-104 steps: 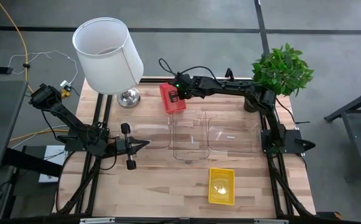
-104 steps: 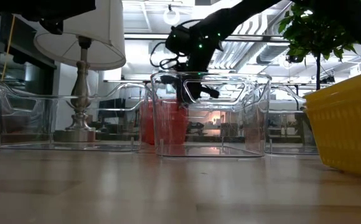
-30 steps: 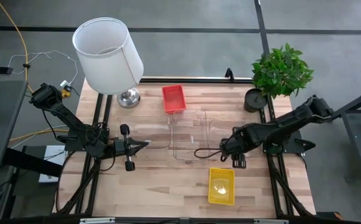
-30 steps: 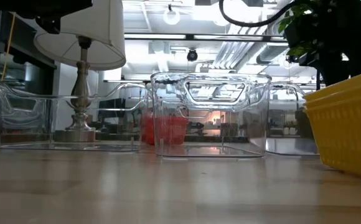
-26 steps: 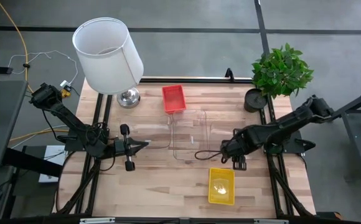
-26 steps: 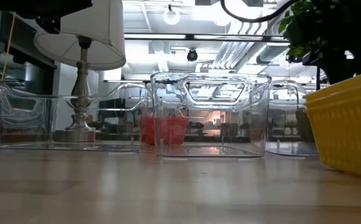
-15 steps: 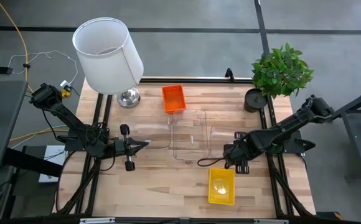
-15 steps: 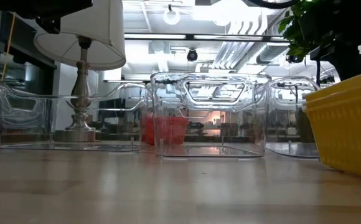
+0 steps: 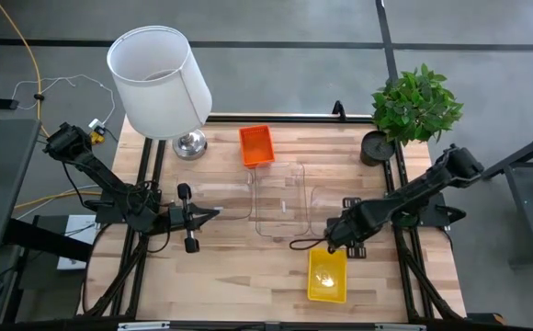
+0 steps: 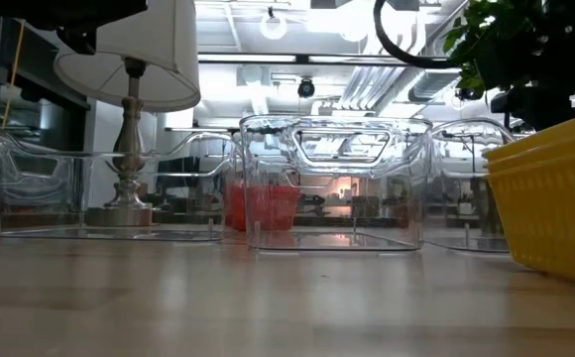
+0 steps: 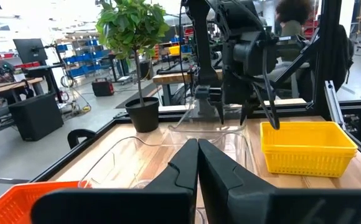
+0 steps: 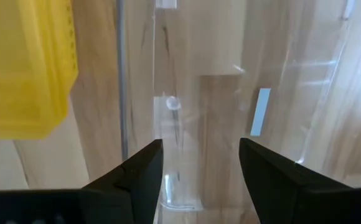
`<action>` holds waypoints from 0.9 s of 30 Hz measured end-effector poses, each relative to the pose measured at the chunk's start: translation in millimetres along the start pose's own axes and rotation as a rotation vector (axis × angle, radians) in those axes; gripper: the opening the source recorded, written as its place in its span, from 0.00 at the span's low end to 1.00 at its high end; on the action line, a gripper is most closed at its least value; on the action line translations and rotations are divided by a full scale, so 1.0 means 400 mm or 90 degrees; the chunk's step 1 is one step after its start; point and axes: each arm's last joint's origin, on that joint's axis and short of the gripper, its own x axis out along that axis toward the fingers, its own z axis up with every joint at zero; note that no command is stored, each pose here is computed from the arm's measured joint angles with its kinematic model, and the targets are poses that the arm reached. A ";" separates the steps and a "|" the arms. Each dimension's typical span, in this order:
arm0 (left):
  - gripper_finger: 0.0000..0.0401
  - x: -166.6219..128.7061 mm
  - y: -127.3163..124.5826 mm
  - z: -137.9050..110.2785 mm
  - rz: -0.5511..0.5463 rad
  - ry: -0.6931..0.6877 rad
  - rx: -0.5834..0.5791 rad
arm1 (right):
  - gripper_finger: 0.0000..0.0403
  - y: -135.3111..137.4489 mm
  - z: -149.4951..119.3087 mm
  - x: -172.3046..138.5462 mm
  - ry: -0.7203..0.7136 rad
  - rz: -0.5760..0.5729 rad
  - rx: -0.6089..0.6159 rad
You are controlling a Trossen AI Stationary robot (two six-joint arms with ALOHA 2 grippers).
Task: Stack baskets by color
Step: Stack the right transparent bin on the middle transparent bin
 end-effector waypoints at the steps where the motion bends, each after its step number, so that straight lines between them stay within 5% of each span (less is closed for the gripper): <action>1: 0.00 0.000 0.000 0.000 0.000 0.000 0.000 | 0.49 0.001 0.000 0.001 0.003 0.002 -0.002; 13: 0.00 0.000 0.000 0.000 0.002 0.000 0.005 | 0.49 -0.003 0.001 -0.075 0.035 -0.011 0.020; 19: 0.00 0.000 0.000 0.000 0.002 0.000 0.005 | 0.49 0.040 0.026 -0.150 -0.052 0.038 0.061; 27: 0.00 0.000 0.000 0.000 0.002 0.000 0.000 | 0.49 0.092 -0.016 -0.124 -0.014 0.048 0.067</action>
